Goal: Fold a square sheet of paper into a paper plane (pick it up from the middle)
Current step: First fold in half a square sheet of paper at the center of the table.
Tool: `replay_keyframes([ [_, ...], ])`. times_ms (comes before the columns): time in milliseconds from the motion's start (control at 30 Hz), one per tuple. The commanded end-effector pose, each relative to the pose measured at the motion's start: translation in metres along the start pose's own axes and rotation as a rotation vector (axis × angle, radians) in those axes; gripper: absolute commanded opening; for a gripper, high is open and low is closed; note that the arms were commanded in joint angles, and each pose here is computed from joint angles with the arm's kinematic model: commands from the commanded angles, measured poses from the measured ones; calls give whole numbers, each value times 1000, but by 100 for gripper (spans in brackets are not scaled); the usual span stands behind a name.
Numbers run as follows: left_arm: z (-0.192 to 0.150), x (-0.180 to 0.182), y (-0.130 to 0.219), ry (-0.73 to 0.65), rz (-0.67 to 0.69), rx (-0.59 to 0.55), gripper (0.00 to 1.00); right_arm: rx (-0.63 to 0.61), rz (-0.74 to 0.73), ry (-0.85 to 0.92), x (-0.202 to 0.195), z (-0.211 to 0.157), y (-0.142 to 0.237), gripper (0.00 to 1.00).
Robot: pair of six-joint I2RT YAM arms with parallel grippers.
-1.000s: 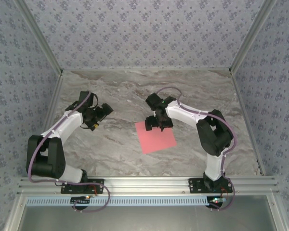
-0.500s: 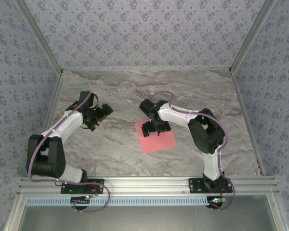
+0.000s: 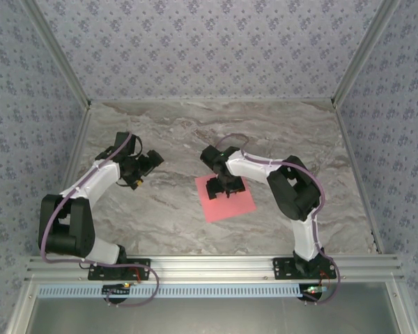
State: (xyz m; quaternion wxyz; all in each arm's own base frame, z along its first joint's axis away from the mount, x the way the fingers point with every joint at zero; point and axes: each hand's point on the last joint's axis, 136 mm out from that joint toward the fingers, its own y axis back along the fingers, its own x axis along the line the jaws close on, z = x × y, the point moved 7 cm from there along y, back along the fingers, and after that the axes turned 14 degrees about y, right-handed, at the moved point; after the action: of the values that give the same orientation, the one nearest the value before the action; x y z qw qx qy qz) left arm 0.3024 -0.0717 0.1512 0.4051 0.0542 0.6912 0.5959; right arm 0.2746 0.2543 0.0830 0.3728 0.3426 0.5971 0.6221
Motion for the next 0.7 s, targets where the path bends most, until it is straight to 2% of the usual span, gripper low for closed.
replay_keyframes([
  [0,1,6,-2,36,39,0,99,143,-66,-27,-9,-25,-53,83],
  [167,1,6,-1,40,38,3,99,142,-59,-45,-13,-27,-54,81],
  [300,1,6,-1,39,34,4,99,88,-27,-61,-14,-20,-40,75],
  [433,-2,7,-2,50,22,15,99,-55,78,-92,-10,-1,-8,56],
  [500,-6,3,-5,48,-48,42,97,-129,160,-93,-7,10,11,43],
  [600,-13,-1,-8,41,-142,77,97,-290,390,-119,1,33,44,24],
  [667,-16,-2,-9,30,-181,97,97,-383,569,-137,4,46,63,20],
])
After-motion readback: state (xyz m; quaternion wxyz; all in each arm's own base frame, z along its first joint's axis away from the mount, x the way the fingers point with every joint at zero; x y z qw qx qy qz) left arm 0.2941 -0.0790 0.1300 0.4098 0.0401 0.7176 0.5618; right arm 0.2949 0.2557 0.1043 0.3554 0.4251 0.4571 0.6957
